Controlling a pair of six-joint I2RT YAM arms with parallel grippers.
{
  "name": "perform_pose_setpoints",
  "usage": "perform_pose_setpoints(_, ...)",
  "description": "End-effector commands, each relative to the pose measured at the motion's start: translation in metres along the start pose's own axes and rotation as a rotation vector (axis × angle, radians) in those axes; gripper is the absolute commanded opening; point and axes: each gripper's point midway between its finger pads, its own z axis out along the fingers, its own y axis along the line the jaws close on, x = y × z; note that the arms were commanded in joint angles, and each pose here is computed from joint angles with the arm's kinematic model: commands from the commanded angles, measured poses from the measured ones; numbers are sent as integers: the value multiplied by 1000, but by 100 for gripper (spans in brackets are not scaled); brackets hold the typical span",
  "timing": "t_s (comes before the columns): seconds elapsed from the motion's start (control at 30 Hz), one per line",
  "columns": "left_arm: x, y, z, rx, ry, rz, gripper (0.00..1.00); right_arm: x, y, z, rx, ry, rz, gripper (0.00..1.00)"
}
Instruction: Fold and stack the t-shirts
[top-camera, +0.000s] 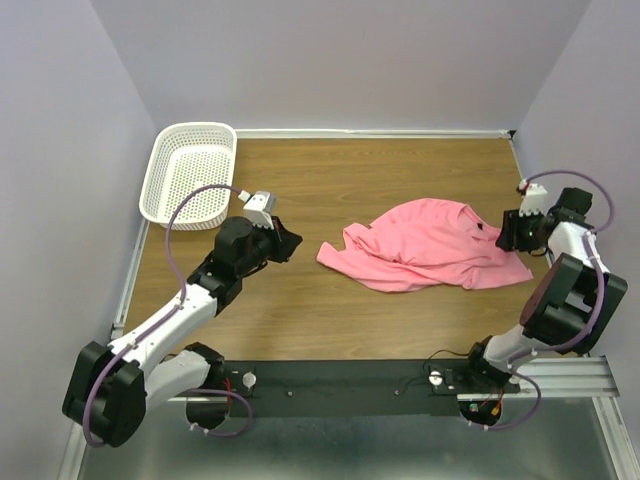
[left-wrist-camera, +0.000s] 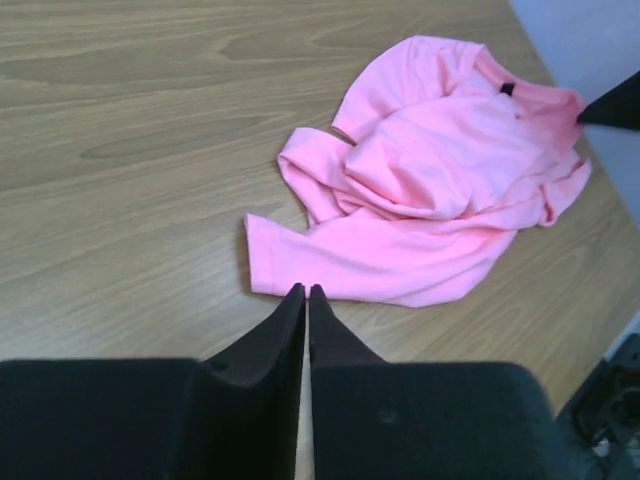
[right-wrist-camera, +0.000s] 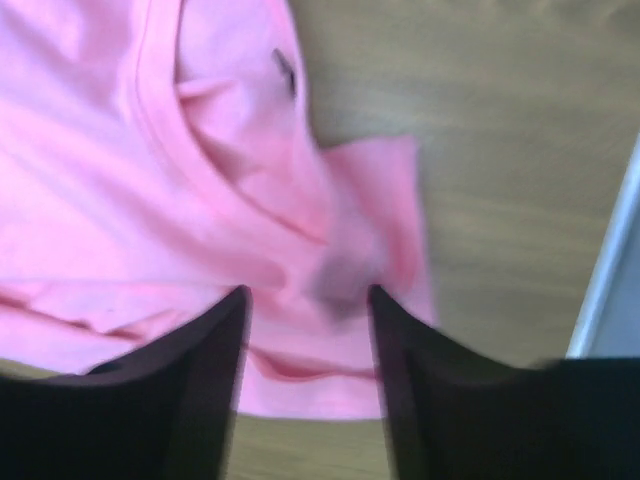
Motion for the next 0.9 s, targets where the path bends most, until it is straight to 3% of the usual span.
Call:
perform_pose_setpoints(0.0, -4, -10, -3, 35, -20, -66, 24, 11, 3, -14, 43, 24, -94, 69)
perform_pose_setpoints(0.03, -5, -12, -3, 43, -19, -66, 39, -2, 8, -21, 33, -24, -105, 74)
perform_pose_setpoints(0.07, -7, -13, -2, 44, -22, -64, 44, -14, 9, -26, 26, -60, -113, 79)
perform_pose_setpoints(0.1, -6, -11, 1, 37, -21, -58, 47, -23, 15, -28, -3, -85, -115, 88)
perform_pose_setpoints(0.2, -4, -6, 12, 24, -7, -54, 53, -55, 50, -24, -210, -161, -172, 96)
perform_pose_setpoints(0.27, 0, -8, 20, 43, 6, -65, 54, -61, 68, 0, -340, -140, -160, 96)
perform_pose_setpoints(0.47, 11, 3, 62, 33, 73, -63, 55, -99, 95, 72, -472, -53, -124, 92)
perform_pose_setpoints(0.67, 30, 10, 97, 30, 158, -52, 55, -110, 103, 115, -415, 22, -187, 89)
perform_pose_setpoints(0.87, 60, -3, 88, 38, 200, -57, 55, -112, 95, 139, -348, 62, -238, 90)
